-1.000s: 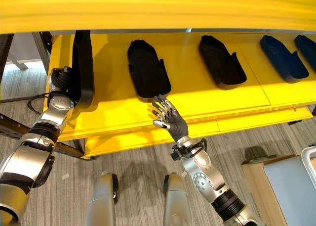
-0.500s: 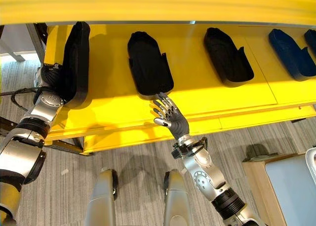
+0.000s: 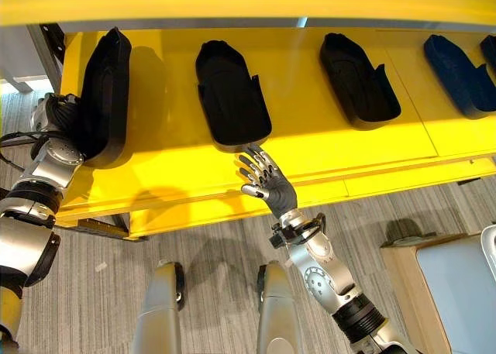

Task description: Move parts from the plastic box to the shelf.

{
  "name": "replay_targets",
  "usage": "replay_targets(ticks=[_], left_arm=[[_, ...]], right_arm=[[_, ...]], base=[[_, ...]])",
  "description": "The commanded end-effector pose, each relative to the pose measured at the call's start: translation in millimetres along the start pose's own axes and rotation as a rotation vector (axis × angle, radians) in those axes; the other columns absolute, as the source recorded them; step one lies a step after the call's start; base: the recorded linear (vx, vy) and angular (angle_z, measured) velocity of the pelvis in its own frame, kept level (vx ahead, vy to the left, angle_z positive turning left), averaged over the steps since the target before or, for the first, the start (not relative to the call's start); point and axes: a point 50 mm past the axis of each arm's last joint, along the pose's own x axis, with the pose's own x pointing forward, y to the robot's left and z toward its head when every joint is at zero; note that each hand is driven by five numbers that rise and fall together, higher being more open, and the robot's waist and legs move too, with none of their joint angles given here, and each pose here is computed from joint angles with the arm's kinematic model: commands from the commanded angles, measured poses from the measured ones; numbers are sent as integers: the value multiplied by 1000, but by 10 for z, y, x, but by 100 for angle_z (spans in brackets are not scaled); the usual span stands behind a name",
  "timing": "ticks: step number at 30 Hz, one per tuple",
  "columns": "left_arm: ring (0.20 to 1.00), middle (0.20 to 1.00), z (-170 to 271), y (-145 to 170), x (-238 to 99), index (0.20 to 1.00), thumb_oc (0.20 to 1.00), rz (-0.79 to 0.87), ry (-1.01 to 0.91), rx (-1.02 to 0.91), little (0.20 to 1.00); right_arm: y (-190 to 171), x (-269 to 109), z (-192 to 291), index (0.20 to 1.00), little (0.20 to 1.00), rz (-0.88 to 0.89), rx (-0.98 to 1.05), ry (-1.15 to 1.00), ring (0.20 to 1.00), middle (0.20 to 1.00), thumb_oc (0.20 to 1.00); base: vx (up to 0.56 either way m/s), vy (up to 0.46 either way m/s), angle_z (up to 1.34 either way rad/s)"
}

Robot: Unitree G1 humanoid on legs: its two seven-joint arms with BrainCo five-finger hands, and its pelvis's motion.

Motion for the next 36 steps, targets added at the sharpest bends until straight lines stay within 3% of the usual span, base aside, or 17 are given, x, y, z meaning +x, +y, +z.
replay_targets(ticks=[1,24,25,26,27,36], left_arm=[[200,200,202,379,166,200,200,119,-68,-16,200],[200,200,131,549,202,200,200,160,-49,-44,200],[589,589,134,556,205,589,589,163,-47,-53,589],[912,912,137,549,204,912,912,161,-45,-56,912],[1000,1000,137,549,204,1000,1000,161,-45,-56,1000],[1000,1000,148,596,222,1000,1000,175,-29,-122,1000]], right_arm=[[75,-123,182,1000,1000,46,16,-105,1000,1000,1000],[66,-158,127,1000,1000,54,31,-75,1000,1000,1000],[63,-162,122,1000,1000,53,31,-71,1000,1000,1000],[64,-161,121,1000,1000,54,31,-70,1000,1000,1000],[63,-161,121,1000,1000,54,31,-70,1000,1000,1000],[62,-177,147,1000,1000,64,14,-71,1000,1000,1000]], base=[[0,0,0],[0,0,0],[0,0,0],[0,0,0],[0,0,0],[0,0,0]])
